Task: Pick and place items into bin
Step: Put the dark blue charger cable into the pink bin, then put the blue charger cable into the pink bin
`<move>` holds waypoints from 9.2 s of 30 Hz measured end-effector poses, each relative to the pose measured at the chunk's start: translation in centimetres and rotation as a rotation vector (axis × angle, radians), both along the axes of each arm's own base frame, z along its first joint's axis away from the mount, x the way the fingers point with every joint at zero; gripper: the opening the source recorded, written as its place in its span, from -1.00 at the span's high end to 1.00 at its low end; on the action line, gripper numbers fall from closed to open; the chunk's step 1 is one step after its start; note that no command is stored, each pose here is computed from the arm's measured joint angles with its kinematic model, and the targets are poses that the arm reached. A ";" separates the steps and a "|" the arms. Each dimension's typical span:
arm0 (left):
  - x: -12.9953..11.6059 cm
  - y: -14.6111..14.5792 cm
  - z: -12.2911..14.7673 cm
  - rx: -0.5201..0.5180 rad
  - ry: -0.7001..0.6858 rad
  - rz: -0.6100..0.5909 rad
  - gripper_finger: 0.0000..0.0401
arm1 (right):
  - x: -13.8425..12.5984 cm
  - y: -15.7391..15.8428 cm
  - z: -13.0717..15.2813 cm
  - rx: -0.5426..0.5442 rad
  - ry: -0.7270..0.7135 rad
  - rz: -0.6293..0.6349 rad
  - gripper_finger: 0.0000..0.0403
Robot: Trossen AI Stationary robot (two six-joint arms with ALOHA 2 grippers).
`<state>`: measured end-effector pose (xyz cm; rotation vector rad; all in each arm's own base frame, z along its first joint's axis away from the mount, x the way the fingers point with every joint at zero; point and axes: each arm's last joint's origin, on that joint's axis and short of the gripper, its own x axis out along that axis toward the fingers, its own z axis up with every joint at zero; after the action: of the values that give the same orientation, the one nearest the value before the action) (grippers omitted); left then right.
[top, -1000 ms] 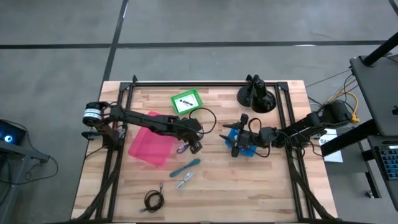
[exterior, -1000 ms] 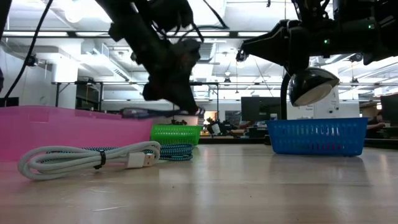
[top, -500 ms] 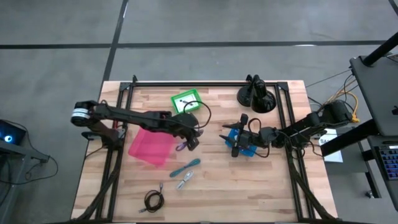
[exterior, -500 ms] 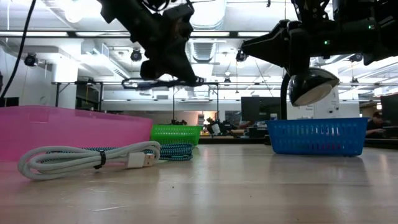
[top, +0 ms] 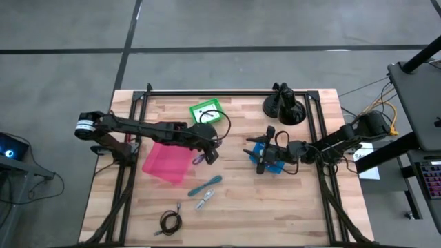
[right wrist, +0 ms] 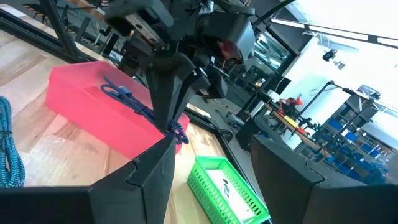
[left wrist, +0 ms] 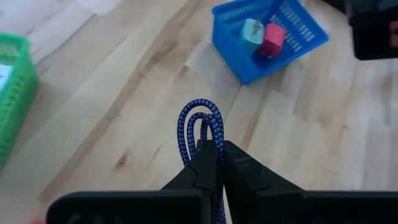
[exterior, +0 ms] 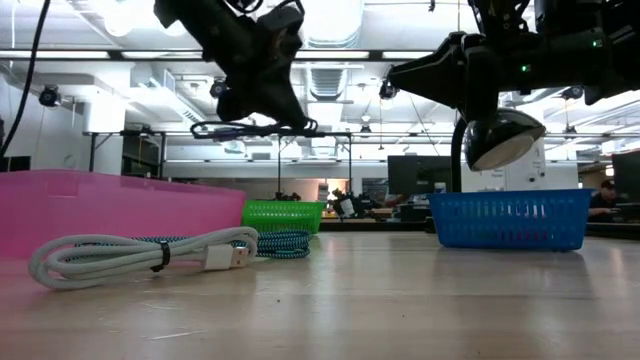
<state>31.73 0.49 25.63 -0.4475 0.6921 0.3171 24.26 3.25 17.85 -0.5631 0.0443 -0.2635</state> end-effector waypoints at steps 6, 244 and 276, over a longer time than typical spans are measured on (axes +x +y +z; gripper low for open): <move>-0.8 0.2 -0.6 0.017 0.098 0.087 0.99 | 0.0 0.0 0.0 0.000 0.000 0.000 0.03; 2.2 -11.5 -9.7 0.068 0.286 -0.192 0.04 | 0.0 0.0 -0.2 -0.006 0.022 -0.002 0.03; 2.5 -11.3 -11.6 0.084 0.329 -0.179 0.55 | 0.0 0.0 -0.2 -0.011 0.023 -0.001 0.03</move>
<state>34.23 -10.85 14.04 -0.2522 1.0290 0.2513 24.28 3.22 17.65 -0.5767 0.0656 -0.2588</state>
